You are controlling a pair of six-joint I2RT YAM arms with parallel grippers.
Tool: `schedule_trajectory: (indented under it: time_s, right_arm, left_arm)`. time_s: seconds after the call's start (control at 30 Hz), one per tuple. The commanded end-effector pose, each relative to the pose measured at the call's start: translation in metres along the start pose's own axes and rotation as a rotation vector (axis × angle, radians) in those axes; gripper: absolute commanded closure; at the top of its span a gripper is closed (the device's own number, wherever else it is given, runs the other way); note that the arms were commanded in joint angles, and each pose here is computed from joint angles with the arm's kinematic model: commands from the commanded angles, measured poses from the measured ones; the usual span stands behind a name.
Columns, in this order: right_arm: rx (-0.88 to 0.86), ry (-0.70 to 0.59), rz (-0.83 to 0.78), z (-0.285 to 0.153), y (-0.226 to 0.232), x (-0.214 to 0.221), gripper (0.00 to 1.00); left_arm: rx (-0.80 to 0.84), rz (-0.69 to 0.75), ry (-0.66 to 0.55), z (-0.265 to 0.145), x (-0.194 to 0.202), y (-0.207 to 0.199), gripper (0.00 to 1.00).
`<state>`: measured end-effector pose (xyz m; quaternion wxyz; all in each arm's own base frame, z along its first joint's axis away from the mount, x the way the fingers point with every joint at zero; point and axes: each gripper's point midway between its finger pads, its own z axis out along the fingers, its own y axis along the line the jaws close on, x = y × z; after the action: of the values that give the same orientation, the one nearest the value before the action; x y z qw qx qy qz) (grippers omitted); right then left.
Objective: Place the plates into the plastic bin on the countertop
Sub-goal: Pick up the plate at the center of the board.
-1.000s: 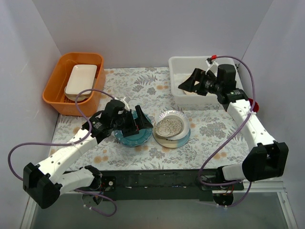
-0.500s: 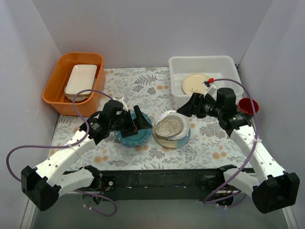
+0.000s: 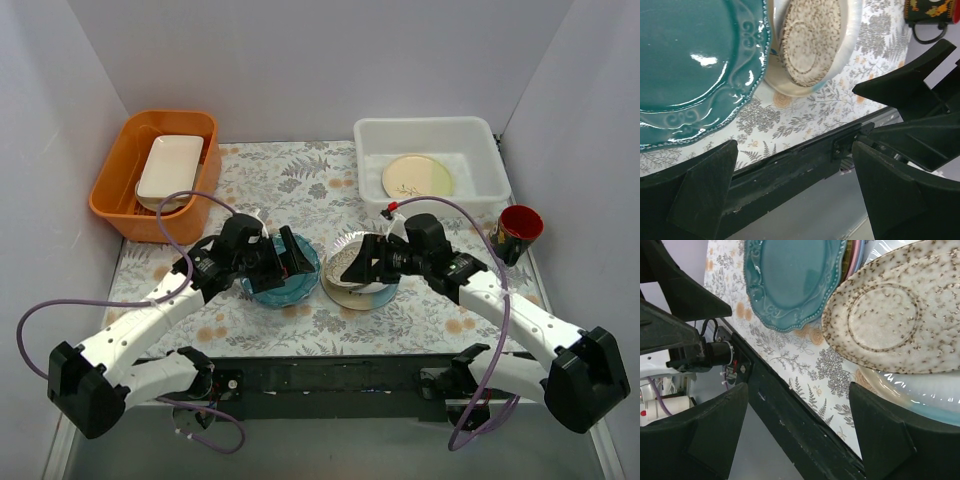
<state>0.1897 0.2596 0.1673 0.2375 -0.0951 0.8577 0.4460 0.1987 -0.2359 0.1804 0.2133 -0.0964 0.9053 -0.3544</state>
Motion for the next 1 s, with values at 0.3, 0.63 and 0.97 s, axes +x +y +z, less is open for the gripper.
schedule_trajectory:
  time_s: [0.3,0.63,0.97]
  right_arm:
    - [-0.069,-0.086,-0.004,0.036,0.015,-0.041,0.14]
    - [-0.111,-0.068,-0.019,0.06,0.026,-0.056,0.18]
    - [-0.125,0.003,-0.054,0.093,0.025,-0.07,0.23]
  left_arm:
    - [-0.177,-0.001,-0.014,0.005,-0.041,0.048,0.02]
    - [-0.27,-0.067,-0.037,-0.015,-0.068,0.085,0.02]
    - [-0.336,-0.158,-0.044,-0.031,-0.06,0.123,0.02]
